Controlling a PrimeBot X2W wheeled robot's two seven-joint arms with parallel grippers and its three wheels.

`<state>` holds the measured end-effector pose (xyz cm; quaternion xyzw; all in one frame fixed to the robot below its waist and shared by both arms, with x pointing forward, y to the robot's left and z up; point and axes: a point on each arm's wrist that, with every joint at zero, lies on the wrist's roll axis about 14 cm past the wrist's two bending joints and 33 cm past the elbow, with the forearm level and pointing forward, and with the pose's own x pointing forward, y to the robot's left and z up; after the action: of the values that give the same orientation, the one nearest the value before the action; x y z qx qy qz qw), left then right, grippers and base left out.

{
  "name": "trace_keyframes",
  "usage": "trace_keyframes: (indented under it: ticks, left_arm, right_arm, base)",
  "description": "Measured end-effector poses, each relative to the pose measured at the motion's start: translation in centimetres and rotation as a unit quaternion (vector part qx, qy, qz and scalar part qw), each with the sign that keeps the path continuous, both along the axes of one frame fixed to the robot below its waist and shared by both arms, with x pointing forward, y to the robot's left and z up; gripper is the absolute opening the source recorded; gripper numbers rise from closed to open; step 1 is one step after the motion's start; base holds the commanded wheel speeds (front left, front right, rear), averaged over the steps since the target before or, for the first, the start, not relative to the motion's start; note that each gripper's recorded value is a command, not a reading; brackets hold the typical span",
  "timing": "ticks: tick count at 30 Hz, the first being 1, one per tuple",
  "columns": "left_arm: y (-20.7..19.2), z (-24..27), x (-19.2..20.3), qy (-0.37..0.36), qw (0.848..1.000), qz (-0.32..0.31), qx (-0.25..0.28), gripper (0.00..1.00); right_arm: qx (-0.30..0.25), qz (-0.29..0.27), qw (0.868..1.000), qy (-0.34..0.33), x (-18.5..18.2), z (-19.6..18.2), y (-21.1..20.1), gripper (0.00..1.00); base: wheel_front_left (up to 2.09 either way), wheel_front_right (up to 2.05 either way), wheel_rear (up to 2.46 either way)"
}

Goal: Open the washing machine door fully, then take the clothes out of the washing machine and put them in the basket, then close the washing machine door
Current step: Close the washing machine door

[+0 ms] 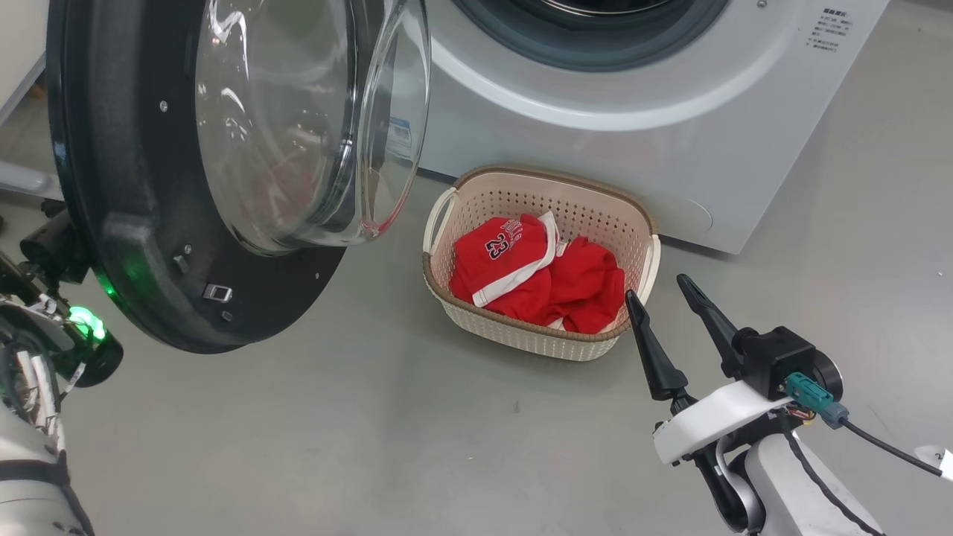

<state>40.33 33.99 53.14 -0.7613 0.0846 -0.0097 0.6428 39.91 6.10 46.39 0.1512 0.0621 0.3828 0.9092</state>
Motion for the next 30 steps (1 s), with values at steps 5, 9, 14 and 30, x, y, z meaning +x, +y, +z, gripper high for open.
trace_keyframes:
  ticks: [5,9,14,30]
  left_arm:
    - [-1.8,0.1,0.3,-0.01,1.0,-0.024,-0.002,0.0]
    - [-3.3,-0.1,0.5,-0.017,0.999,-0.042,-0.015,0.0]
    - [-4.5,0.1,0.6,-0.029,0.998,-0.056,-0.018,0.0]
    - [-6.2,0.3,0.3,-0.039,0.995,-0.093,-0.003,0.0]
  right_arm:
    - [0.002,-0.001,1.0,-0.001,0.0,0.2,0.0,1.0]
    - [0.004,-0.001,1.0,0.0,0.0,0.3,0.2,1.0]
    - [0.005,-0.001,1.0,0.0,0.0,0.3,0.2,1.0]
    - [0.007,-0.011,1.0,-0.004,0.1,0.6,-0.3,1.0]
  base:
    - [0.0,0.0,0.0]
    - [0.0,0.0,0.0]
    - [0.0,0.0,0.0]
    - [0.0,0.0,0.0]
